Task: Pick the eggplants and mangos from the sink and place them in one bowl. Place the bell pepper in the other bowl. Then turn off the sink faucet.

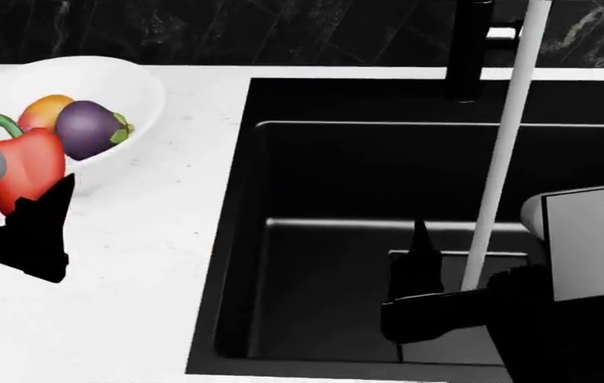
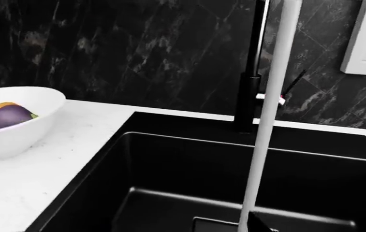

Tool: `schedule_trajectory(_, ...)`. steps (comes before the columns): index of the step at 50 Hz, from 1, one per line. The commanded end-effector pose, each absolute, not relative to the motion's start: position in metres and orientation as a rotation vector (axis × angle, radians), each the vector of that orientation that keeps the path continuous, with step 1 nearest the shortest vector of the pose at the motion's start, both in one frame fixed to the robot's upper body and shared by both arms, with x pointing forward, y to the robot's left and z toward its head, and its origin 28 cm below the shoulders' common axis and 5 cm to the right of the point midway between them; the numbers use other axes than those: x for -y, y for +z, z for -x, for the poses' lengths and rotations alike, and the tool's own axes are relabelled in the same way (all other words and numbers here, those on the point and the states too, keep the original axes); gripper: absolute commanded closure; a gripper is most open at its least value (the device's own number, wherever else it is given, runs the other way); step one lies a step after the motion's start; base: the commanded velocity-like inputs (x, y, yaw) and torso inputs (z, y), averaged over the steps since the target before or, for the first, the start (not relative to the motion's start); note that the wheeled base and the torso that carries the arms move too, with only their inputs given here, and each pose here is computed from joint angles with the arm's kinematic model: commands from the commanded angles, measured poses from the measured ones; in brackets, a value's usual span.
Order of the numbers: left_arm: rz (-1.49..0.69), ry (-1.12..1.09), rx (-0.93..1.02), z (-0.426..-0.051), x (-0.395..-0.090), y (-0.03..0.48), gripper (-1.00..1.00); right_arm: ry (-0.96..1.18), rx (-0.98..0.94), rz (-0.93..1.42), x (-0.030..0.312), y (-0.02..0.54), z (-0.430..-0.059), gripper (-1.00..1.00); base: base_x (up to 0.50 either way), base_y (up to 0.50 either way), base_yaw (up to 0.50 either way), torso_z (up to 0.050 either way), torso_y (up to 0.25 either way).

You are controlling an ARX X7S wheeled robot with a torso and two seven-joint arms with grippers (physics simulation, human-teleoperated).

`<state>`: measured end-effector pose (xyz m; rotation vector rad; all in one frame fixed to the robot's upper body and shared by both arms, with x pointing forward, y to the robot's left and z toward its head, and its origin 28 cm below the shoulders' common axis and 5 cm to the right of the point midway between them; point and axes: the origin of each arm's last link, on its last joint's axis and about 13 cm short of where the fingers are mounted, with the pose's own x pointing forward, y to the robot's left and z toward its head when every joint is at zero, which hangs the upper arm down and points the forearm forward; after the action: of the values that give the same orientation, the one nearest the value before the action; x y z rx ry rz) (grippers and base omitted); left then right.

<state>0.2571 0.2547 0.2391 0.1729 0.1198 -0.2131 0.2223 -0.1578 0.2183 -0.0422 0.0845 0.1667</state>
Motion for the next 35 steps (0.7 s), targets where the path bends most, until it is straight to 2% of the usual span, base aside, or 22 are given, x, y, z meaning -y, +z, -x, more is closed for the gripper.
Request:
schedule_trajectory(1, -0.133, -0.240, -0.098, -0.2555, -0.2536, 0.2430, 1.00, 0.175, -0.070, 0.042, 0.1572, 0.2178, -0.2208, -1.00, -0.05, 0.50, 0.00, 0.000, 0.000)
schedule_trajectory(35, -0.129, -0.218, -0.104, -0.2530, -0.2555, 0.2408, 1.00, 0.169, -0.058, 0.053, 0.1568, 0.2149, -0.2202, -1.00, 0.00, 0.50, 0.00, 0.000, 0.000)
